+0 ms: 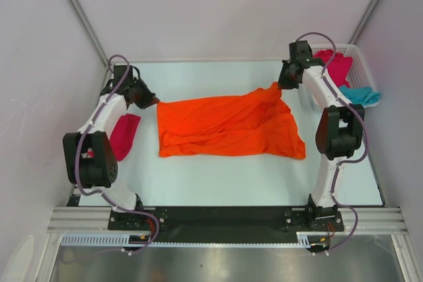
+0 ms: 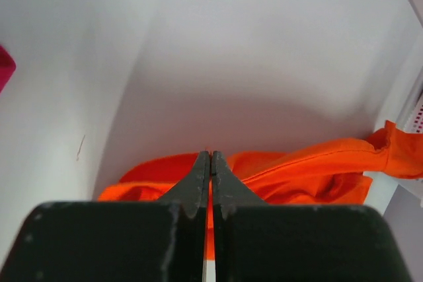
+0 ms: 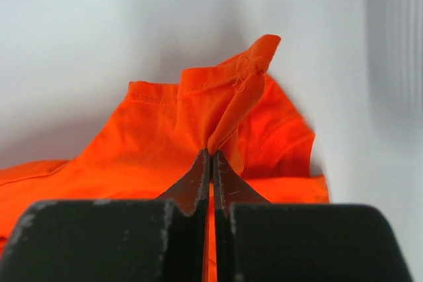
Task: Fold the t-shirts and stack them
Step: Grap the side of the flattened tshirt furthest away from the robot with both arms, then fold the other side of the tshirt into a rectangle
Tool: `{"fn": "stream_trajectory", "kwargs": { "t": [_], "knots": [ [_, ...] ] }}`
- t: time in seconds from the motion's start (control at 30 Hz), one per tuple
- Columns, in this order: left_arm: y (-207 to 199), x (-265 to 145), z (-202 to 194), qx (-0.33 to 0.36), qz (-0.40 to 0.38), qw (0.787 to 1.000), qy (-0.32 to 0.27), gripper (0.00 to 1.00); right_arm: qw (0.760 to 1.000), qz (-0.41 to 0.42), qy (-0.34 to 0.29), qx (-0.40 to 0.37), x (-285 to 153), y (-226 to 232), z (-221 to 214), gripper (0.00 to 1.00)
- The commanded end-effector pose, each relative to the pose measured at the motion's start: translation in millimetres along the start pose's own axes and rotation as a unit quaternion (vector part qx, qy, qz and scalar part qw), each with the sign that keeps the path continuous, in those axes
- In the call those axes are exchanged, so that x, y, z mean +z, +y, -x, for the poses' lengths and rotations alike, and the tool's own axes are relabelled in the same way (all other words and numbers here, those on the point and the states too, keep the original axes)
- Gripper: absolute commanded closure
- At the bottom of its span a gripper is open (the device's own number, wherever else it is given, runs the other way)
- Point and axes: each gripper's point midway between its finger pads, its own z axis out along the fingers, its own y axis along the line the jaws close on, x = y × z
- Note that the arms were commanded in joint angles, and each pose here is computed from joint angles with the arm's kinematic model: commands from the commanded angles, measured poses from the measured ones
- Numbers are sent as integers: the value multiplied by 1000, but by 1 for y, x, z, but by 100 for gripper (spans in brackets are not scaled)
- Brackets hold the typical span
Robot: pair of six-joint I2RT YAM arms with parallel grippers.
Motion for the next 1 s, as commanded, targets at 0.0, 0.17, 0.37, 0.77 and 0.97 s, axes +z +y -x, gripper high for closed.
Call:
{"fn": "stream_trajectory", "kwargs": {
  "t": [0.0,0.17,0.37,0.77,0.97],
  "knots": [
    [-3,-27,-13,14,-20,1000,-5,100,1000,3,-18,4,-19,3,-8,100],
    [12,-37,-40,24,-13,1000,4,99,1000,-10,14,-8,-19,4,-56,100],
    [32,-39,-63,23,-1,1000,18,99,998,-54,23,-7,-24,-15,-89,100],
    [36,-62,-102,31,-14,999,28,99,988,-153,0,27,-47,-57,-103,100],
    [34,-77,-105,35,-23,999,18,99,986,-165,-3,28,-66,-61,-109,100]
  ]
}}
